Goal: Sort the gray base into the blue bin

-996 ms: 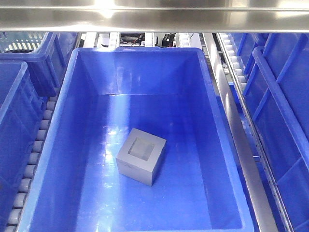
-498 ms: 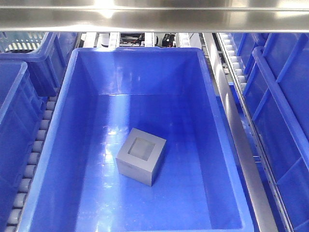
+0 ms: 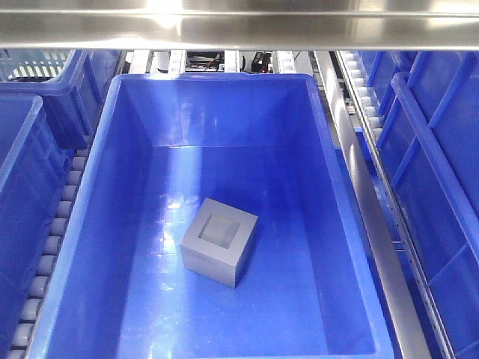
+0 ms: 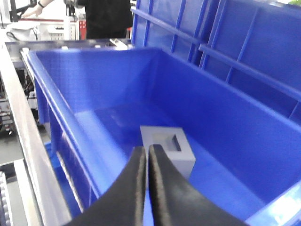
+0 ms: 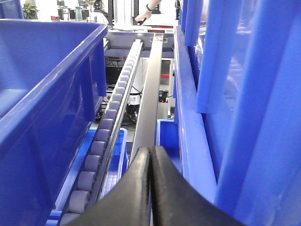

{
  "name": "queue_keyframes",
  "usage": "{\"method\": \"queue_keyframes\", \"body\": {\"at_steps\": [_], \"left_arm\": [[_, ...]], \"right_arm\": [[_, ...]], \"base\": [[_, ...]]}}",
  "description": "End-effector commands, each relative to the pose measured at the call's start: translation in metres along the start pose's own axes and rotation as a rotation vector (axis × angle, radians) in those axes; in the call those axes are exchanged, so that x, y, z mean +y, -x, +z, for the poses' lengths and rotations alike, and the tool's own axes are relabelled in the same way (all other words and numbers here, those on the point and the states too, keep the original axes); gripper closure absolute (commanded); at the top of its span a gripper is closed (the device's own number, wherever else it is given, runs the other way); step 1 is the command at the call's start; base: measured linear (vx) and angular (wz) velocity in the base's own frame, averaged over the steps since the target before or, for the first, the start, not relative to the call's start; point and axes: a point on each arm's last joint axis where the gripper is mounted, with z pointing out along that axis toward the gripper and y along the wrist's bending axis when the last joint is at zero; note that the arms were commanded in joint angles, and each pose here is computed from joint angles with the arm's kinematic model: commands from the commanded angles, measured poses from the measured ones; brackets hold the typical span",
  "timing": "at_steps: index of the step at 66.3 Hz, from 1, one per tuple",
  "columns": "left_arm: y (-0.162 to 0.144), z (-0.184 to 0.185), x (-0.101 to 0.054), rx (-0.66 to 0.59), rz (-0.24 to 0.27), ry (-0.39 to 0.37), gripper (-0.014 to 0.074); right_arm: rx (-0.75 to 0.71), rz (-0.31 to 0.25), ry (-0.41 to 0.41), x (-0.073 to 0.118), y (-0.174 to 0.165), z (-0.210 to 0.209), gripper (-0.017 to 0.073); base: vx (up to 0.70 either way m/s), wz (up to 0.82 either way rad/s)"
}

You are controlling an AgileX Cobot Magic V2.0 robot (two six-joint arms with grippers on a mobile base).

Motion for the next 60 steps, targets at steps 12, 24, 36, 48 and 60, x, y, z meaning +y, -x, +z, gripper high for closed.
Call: {"method": "queue_keyframes", "body": {"at_steps": [12, 24, 36, 48, 60], "left_arm": [[-0.005, 0.004, 0.013, -0.082, -0.006, 0.219, 0.0599], [-0.027, 0.01, 0.027, -0.157, -0.005, 0.386, 0.0599], [-0.057, 0.012, 0.041, -0.229, -0.117, 0.52, 0.0599], [-0.071, 0.011, 0.046, -0.197, -0.125, 0.573, 0.0599], [-0.073, 0.011, 0.047, -0.144, 0.001, 0.592, 0.0599]], "right_arm": [[-0.076, -0.017, -0.007, 0.0, 0.003, 0.0, 0.0568], [-0.076, -0.017, -0.007, 0.0, 0.003, 0.0, 0.0568], [-0.076, -0.017, -0.007, 0.0, 0.003, 0.0, 0.0568], [-0.076, -0.017, -0.007, 0.0, 0.003, 0.0, 0.0568], [-0.076, -0.017, -0.007, 0.0, 0.003, 0.0, 0.0568]], "base": [[0.0, 0.0], [0.0, 0.0], [0.0, 0.0], [0.0, 0.0], [0.0, 0.0]]}}
